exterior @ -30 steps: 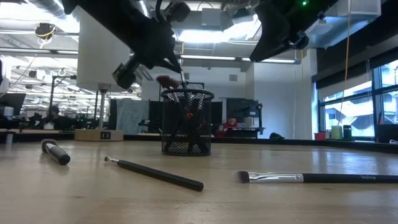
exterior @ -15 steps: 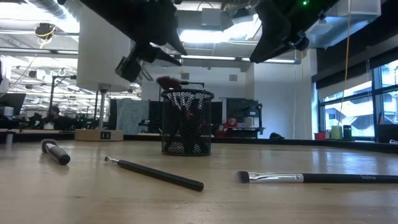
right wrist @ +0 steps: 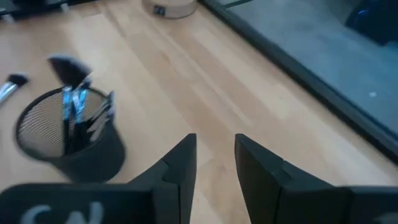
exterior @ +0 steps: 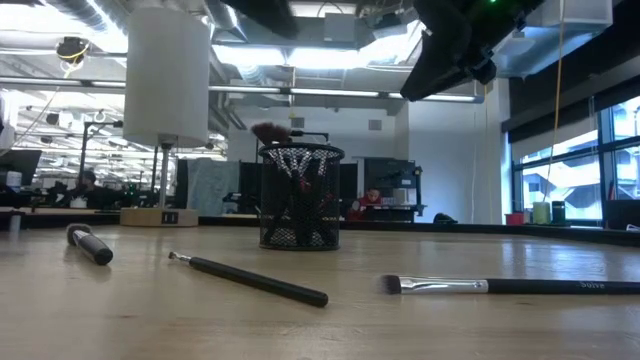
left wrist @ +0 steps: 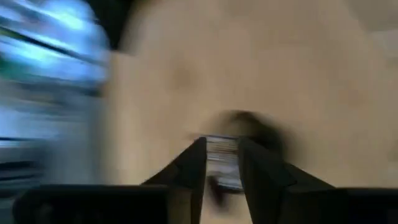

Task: Sort items
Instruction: Put the silver blush brush into the pen holder, then put the silver powder brush into the pen holder

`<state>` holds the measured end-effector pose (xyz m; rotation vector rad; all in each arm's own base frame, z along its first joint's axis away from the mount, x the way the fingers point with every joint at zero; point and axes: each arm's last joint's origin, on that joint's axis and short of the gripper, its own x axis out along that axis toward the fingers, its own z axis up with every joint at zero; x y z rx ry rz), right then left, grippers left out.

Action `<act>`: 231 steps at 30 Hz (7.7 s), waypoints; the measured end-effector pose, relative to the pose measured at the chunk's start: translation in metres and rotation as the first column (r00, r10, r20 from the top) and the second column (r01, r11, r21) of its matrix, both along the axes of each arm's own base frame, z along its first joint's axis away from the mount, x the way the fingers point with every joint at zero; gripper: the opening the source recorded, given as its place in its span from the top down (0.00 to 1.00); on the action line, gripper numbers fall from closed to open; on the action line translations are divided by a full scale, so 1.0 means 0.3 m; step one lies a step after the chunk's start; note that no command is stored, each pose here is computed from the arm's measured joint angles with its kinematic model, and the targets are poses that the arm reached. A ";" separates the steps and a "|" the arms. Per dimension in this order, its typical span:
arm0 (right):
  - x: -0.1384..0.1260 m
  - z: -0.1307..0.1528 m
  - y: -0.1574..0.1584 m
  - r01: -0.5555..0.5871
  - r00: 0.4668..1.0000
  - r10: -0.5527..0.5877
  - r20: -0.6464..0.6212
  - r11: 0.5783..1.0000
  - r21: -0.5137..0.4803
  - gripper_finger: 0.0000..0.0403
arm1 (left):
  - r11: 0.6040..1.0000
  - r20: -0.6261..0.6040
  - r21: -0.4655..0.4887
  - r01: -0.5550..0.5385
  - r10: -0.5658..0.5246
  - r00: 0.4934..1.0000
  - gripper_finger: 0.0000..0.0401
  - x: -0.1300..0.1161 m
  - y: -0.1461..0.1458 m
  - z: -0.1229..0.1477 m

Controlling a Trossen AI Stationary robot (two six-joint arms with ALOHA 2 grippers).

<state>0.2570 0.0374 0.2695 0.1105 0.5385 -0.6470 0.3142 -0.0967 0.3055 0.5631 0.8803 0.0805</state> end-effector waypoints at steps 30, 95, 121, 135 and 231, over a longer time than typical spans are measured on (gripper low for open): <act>-0.038 -0.005 0.154 -0.134 0.990 0.127 0.058 0.982 0.135 0.73 | 0.973 -0.601 -0.178 -0.147 0.011 0.799 0.61 -0.292 -0.021 -0.478; -0.044 0.032 0.134 -0.166 0.984 0.161 0.076 0.984 0.058 0.73 | 0.991 -0.595 -0.087 -0.104 0.032 0.803 0.52 -0.316 0.013 -0.531; -0.037 0.055 0.099 -0.138 0.985 0.135 0.107 0.990 0.024 0.73 | 0.975 -0.525 0.218 0.052 0.072 0.848 0.95 -0.267 -0.017 -0.383; -0.043 0.059 0.102 -0.100 0.988 0.101 0.114 0.995 -0.014 0.73 | 0.271 -0.334 0.923 0.273 0.216 0.917 0.96 -0.122 -0.028 -0.103; -0.045 0.081 0.114 -0.202 0.972 0.205 0.112 0.979 -0.041 0.73 | 0.958 -0.491 -0.135 -0.253 0.157 0.857 0.65 -0.577 -0.210 -0.531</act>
